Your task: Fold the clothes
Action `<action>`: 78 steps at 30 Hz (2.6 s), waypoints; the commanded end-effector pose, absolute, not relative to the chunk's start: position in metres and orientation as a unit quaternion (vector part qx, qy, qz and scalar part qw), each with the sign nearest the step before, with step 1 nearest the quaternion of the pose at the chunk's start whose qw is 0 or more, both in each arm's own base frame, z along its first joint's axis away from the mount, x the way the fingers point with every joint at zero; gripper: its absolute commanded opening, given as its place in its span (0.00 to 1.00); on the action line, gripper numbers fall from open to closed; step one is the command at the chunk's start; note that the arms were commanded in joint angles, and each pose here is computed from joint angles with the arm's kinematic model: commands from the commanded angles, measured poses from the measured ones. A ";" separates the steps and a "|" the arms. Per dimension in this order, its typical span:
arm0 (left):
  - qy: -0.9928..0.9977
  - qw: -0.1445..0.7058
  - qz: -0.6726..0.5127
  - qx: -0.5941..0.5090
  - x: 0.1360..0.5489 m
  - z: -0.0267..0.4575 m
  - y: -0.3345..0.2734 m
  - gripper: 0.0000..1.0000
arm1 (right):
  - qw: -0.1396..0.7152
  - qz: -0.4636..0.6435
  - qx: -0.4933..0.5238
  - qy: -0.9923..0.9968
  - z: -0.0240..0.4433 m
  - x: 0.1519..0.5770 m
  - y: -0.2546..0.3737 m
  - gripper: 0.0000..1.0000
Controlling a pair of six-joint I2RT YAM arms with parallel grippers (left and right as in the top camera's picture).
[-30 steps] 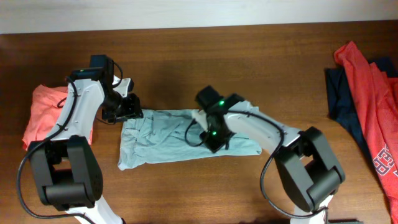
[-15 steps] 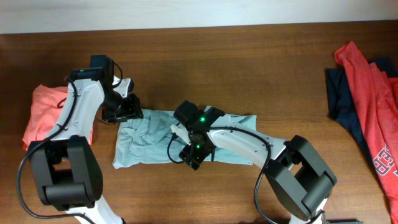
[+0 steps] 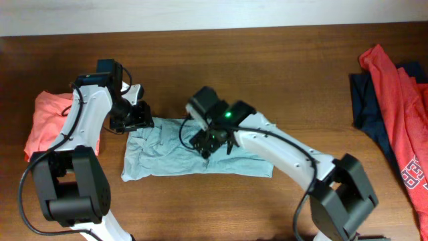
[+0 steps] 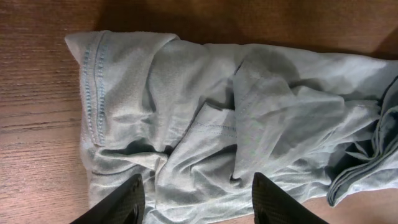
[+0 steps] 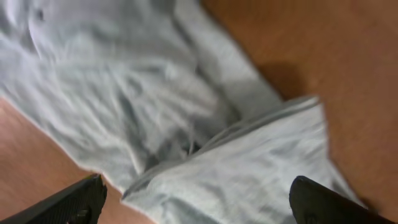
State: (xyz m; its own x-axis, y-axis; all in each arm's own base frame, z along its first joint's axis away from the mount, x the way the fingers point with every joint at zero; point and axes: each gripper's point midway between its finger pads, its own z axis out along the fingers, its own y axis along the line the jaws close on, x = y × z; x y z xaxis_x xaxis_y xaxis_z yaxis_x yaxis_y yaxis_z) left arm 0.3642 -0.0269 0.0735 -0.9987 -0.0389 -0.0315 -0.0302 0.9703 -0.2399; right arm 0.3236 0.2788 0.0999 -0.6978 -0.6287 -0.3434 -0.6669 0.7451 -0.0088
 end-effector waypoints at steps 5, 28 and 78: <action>0.993 0.014 -0.119 -0.011 0.362 0.071 -0.026 0.55 | 0.186 0.061 -0.162 0.967 0.097 0.359 0.260 0.87; 0.993 0.016 -0.119 -0.011 0.363 0.071 -0.026 0.56 | 0.155 0.016 -0.074 0.985 0.030 0.384 0.235 0.69; 0.993 0.016 -0.119 -0.011 0.363 0.071 -0.026 0.56 | 0.143 0.093 -0.346 0.923 0.028 0.371 0.274 0.41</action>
